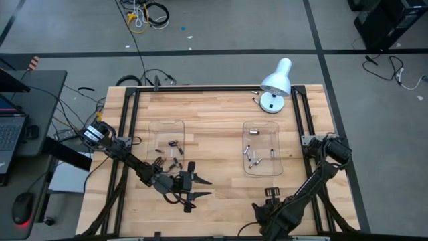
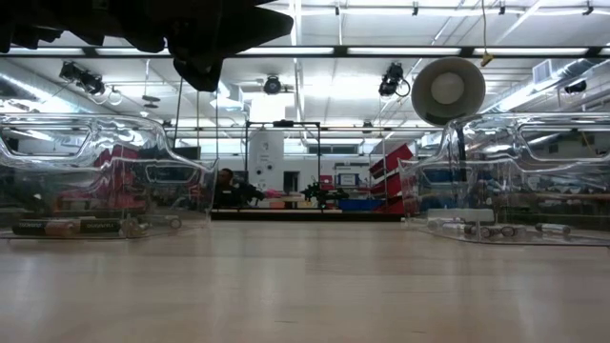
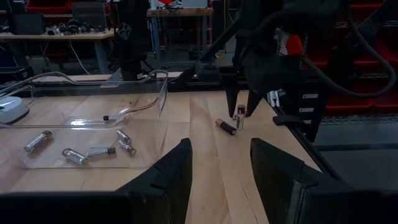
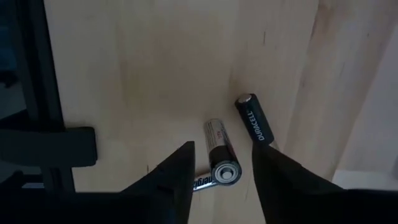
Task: Sort batteries
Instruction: Put the silver battery into the right transparent bin, then put the black battery into the left transparent bin
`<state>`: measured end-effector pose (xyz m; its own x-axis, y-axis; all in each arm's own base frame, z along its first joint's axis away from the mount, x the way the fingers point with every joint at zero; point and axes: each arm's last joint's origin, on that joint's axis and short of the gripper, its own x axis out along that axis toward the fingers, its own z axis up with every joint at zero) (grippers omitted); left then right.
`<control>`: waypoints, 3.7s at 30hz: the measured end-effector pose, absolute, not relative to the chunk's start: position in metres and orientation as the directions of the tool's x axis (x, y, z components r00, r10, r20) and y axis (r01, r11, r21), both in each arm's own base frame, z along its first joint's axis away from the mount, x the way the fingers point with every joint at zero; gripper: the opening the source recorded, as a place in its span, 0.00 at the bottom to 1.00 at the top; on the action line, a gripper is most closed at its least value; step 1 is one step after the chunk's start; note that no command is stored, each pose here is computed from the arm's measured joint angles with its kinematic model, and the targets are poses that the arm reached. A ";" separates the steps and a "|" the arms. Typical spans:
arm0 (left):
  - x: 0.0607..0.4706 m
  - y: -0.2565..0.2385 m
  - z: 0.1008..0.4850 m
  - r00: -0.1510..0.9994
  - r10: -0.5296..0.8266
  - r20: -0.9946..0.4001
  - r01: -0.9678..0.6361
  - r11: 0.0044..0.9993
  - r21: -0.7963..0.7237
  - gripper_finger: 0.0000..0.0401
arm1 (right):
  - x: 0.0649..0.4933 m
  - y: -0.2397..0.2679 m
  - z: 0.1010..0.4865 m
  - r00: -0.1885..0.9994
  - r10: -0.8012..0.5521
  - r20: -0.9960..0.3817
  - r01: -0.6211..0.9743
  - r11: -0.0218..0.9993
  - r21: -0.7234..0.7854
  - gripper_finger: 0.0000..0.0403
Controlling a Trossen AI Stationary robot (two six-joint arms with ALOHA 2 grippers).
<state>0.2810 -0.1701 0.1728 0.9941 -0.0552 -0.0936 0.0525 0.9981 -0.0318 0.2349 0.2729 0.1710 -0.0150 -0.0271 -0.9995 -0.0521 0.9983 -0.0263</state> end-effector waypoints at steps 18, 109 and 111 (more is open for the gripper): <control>0.281 -0.170 0.172 0.993 -0.055 -0.105 0.052 0.998 -0.028 0.40 | 0.236 0.272 0.171 -0.052 0.006 -0.999 -0.040 0.999 0.008 0.10; 0.280 -0.171 0.168 0.986 -0.086 -0.140 0.071 0.992 -0.108 0.40 | 0.220 0.250 0.138 0.071 -0.079 -0.994 -0.126 0.988 -0.087 0.34; 0.280 -0.171 0.168 0.986 -0.086 -0.141 0.071 0.992 -0.107 0.40 | 0.221 0.251 0.133 0.053 -0.080 -0.995 -0.138 0.987 -0.087 0.32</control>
<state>0.2804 -0.1707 0.1678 0.9863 -0.0855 -0.1407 0.0707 0.9918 -0.1068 0.2209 0.2512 0.1330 0.0531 -0.0801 -0.9954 -0.1380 0.9866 -0.0867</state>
